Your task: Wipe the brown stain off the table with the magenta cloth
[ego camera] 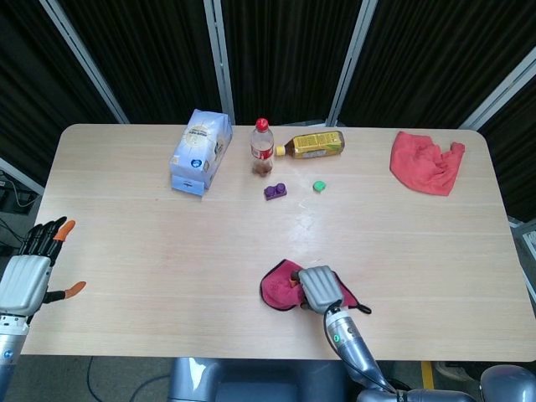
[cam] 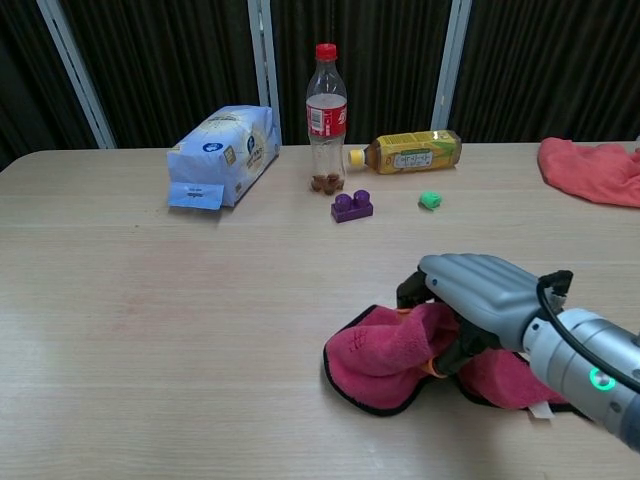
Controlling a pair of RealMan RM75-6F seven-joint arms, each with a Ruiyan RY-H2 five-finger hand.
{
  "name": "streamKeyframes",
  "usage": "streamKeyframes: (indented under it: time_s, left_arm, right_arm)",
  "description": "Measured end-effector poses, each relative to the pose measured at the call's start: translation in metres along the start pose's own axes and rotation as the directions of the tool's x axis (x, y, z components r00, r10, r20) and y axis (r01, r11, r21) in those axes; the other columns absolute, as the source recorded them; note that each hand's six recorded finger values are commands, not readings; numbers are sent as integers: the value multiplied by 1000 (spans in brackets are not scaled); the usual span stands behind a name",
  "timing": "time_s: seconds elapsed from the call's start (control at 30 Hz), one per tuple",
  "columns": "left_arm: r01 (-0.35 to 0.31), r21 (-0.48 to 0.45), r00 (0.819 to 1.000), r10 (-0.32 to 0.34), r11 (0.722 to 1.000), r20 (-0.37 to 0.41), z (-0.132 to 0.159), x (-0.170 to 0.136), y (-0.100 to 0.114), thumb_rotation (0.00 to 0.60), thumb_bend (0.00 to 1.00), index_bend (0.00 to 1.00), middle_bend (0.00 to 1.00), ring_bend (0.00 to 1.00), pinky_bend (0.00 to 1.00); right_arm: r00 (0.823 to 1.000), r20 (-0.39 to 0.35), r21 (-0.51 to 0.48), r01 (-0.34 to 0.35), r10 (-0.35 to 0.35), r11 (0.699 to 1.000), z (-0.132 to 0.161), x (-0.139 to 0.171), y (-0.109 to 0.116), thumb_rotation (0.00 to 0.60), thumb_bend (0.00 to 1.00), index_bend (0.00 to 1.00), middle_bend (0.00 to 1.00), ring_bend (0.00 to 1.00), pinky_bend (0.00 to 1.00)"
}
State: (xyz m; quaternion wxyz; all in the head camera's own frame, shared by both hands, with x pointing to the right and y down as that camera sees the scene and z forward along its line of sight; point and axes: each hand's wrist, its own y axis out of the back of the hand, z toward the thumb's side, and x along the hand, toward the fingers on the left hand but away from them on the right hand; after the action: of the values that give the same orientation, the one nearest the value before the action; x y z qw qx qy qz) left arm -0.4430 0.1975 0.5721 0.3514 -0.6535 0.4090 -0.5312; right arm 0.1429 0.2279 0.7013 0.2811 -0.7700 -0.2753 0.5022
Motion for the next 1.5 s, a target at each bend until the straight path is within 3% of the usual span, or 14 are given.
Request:
streamKeyframes:
  time_s: [0.2, 0.5, 0.67, 0.77, 0.87, 0.97, 1.1, 1.33, 1.5]
  left_arm:
    - [-25, -19, 1000, 25, 999, -15, -4, 1, 5, 600, 0, 0, 0, 0, 0]
    - [-22, -11, 1000, 22, 1000, -9, -2, 1, 4, 600, 0, 0, 0, 0, 0]
    - [-20, -9, 1000, 20, 1000, -8, -2, 1, 3, 600, 0, 0, 0, 0, 0]
    - [-20, -8, 1000, 20, 1000, -6, -1, 1, 3, 600, 0, 0, 0, 0, 0]
    - [-16, -9, 1000, 16, 1000, -3, -1, 1, 2, 600, 0, 0, 0, 0, 0]
    - [-17, -9, 1000, 17, 1000, 1, 1, 1, 2, 600, 0, 0, 0, 0, 0]
    - [-20, -5, 1000, 20, 1000, 5, 2, 1, 2, 600, 0, 0, 0, 0, 0]
    - [-25, -10, 1000, 25, 1000, 8, 2, 1, 3, 600, 0, 1, 0, 0, 0]
    - [-37, -25, 999, 37, 999, 15, 3, 0, 5, 600, 0, 0, 0, 0, 0]
  right_arm:
    - [999, 41, 7, 24, -25, 1000, -9, -6, 4, 600, 554, 782, 697, 638, 810]
    - [978, 196, 109, 43, -64, 993, -79, -13, 10, 600, 554, 781, 697, 639, 810]
    - [946, 304, 184, 56, -111, 981, -131, -11, 23, 600, 553, 781, 697, 639, 810]
    - [916, 368, 221, 82, -161, 972, -162, -7, 41, 600, 554, 782, 697, 638, 810]
    - [888, 414, 237, 107, -200, 966, -186, -1, 60, 600, 554, 781, 697, 639, 810]
    - [872, 437, 245, 121, -221, 962, -199, 5, 73, 600, 553, 781, 696, 638, 810]
    - [884, 421, 209, 122, -201, 970, -190, 6, 72, 600, 554, 781, 697, 638, 810]
    - [941, 316, 131, 82, -120, 988, -138, -3, 43, 600, 553, 781, 697, 638, 810]
    - [970, 232, 49, 65, -74, 997, -94, -8, 26, 600, 554, 781, 696, 639, 810]
